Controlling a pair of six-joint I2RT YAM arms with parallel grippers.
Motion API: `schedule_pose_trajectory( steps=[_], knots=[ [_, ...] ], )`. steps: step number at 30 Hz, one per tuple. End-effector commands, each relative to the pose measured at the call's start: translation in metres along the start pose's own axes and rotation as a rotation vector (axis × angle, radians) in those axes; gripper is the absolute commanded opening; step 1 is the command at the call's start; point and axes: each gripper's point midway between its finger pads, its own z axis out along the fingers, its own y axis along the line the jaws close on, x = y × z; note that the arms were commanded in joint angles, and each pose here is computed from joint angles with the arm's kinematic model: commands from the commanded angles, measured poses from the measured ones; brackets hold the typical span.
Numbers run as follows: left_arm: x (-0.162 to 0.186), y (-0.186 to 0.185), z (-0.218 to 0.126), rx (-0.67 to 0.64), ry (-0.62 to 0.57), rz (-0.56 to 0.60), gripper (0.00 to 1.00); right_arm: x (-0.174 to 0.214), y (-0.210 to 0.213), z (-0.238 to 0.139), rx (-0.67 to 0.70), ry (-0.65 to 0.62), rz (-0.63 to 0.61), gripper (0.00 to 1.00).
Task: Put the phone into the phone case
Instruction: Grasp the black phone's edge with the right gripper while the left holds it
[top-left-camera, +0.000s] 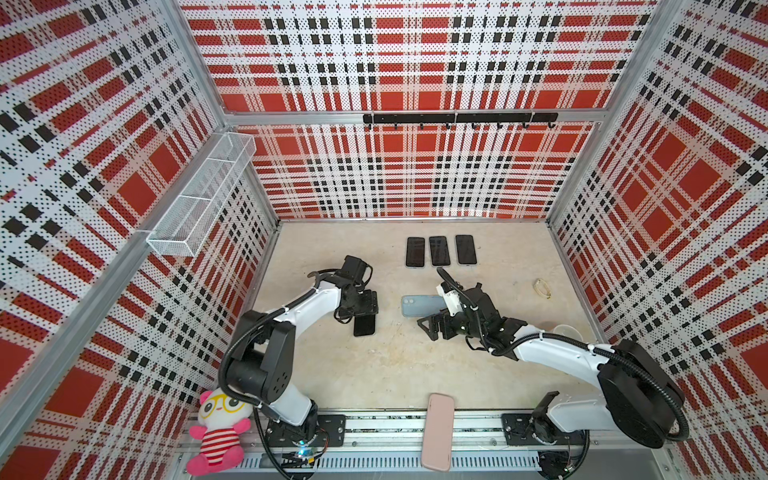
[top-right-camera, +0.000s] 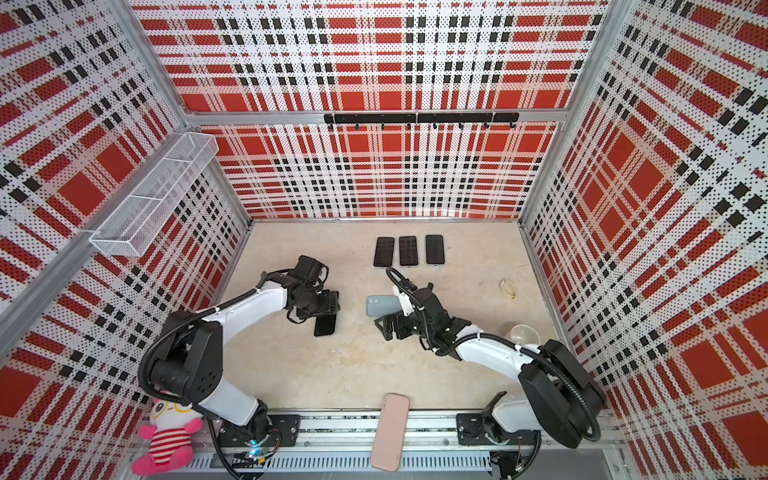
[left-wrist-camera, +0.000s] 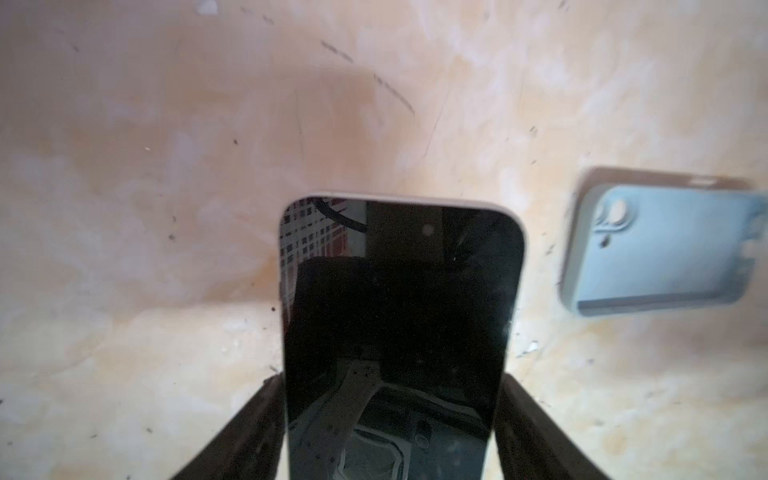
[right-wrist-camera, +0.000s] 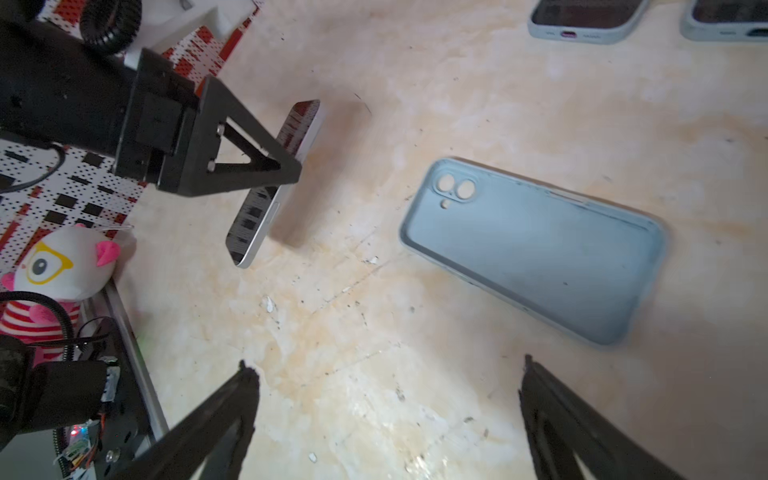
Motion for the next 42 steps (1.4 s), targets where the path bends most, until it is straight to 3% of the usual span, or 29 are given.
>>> schedule_pose_trajectory(
  steps=[1, 6, 14, 21, 26, 29, 38, 40, 42],
  knots=[
    [-0.016, -0.028, -0.024, 0.189, -0.081, -0.171, 0.36, -0.026, 0.034, 0.007, -0.105, -0.123, -0.018, 1.00],
    [-0.025, -0.037, -0.045, 0.325, -0.152, -0.397, 0.19, -0.038, 0.062, 0.016, -0.201, -0.221, 0.038, 1.00],
    [-0.030, -0.043, -0.059, 0.527, -0.201, -0.714, 0.08, -0.051, 0.082, 0.040, -0.273, -0.345, 0.116, 0.90],
    [-0.021, -0.034, -0.051, 0.552, -0.198, -0.876, 0.04, -0.047, 0.094, 0.071, -0.297, -0.337, 0.199, 0.66],
    [-0.018, -0.036, -0.048, 0.559, -0.185, -0.907, 0.03, -0.046, 0.095, 0.086, -0.300, -0.336, 0.222, 0.43],
    [-0.021, -0.039, -0.051, 0.580, -0.192, -0.897, 0.03, -0.042, 0.092, 0.094, -0.274, -0.315, 0.226, 0.34],
    [-0.022, -0.052, -0.049, 0.612, -0.161, -0.851, 0.08, -0.041, 0.083, 0.096, -0.221, -0.319, 0.213, 0.05],
    [-0.021, -0.054, -0.048, 0.613, -0.159, -0.841, 0.15, -0.044, 0.085, 0.093, -0.222, -0.332, 0.202, 0.00],
    [-0.019, -0.055, -0.048, 0.620, -0.159, -0.832, 0.38, -0.048, 0.086, 0.089, -0.225, -0.342, 0.193, 0.00]
  ],
)
